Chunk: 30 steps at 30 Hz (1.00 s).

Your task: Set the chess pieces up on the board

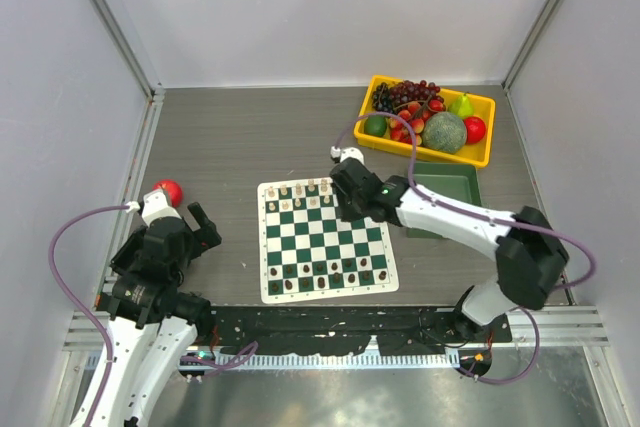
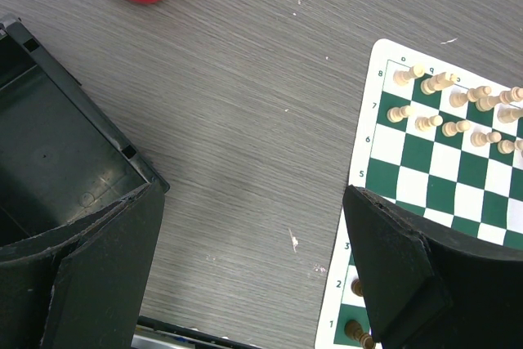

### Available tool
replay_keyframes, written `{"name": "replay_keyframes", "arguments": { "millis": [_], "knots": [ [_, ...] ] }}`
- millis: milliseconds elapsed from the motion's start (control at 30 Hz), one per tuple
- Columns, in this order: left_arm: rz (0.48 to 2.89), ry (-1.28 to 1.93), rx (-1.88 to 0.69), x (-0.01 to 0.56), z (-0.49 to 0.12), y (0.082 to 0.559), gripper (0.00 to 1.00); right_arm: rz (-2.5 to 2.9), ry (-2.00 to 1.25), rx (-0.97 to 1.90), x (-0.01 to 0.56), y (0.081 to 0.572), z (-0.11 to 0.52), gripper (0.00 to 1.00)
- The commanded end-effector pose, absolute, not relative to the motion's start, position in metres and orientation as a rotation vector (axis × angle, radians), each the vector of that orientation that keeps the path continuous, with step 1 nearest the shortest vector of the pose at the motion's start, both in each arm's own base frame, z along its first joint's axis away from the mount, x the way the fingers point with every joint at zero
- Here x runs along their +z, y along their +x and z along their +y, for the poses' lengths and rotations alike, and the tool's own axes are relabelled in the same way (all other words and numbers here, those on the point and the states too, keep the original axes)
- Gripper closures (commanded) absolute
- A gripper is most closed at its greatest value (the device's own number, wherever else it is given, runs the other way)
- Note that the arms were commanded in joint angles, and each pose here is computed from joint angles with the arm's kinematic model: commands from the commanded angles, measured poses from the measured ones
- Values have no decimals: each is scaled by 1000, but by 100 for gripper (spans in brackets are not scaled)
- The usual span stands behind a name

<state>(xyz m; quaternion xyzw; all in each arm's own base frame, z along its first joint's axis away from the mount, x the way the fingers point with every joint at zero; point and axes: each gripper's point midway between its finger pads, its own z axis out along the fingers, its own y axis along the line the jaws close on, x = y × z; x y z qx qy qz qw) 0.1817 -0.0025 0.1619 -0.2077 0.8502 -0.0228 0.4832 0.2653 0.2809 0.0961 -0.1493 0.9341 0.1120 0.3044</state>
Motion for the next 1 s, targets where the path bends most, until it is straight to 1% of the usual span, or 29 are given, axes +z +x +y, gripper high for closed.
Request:
{"name": "replay_keyframes", "arguments": {
  "millis": [0,167,367,967],
  "knots": [
    [2058,-500,-63,164,-4,187,1,2433,-305,253,112,253,247,84],
    [2057,-501,-65,165,-4,187,1,2491,-268,187,87,228,213,84],
    [2066,-499,-66,163,-5,187,1,2556,-218,184,65,205,194,84],
    [2069,-496,-67,163,-5,187,1,2615,-202,280,47,179,191,84]
  ]
}}
